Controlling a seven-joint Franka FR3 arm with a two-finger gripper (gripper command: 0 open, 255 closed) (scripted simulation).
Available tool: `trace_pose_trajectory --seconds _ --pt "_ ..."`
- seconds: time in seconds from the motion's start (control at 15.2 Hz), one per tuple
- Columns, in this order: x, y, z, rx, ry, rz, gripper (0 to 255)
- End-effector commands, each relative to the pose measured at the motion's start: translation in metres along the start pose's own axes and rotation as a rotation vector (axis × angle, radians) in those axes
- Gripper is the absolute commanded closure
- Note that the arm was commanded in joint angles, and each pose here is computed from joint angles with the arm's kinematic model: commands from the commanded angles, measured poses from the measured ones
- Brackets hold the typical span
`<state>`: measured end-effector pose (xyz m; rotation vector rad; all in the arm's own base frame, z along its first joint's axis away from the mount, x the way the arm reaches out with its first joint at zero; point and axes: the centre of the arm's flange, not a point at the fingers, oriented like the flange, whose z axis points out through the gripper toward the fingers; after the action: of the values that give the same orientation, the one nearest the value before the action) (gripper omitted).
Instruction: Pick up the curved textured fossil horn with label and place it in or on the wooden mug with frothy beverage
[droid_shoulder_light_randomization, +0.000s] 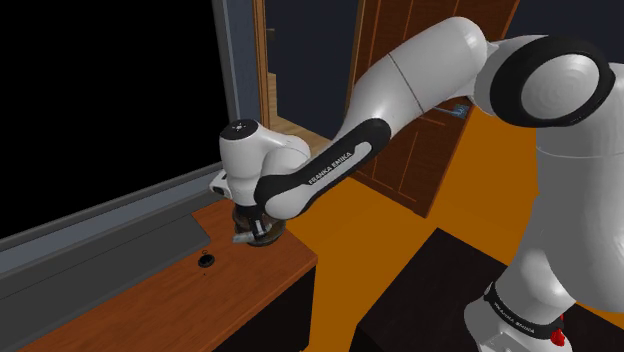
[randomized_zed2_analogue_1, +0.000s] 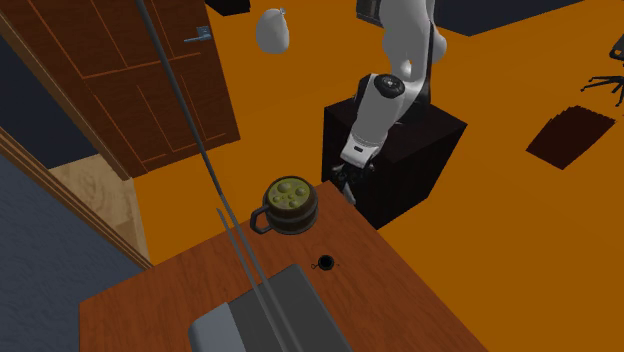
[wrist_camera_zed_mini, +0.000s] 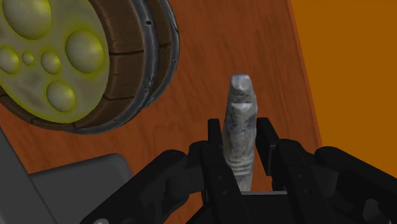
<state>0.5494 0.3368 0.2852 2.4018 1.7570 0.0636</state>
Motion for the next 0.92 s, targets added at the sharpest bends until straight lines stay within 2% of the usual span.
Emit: trace_pose_trajectory --seconds 0.0,0.66,0.86 --pt "0.0 0.001 -0.011 0.0 0.0 0.0 255" --pt "-0.004 0.009 -0.061 0.0 0.0 0.0 255" --pt "-0.014 0.046 -0.055 0.0 0.0 0.0 255"
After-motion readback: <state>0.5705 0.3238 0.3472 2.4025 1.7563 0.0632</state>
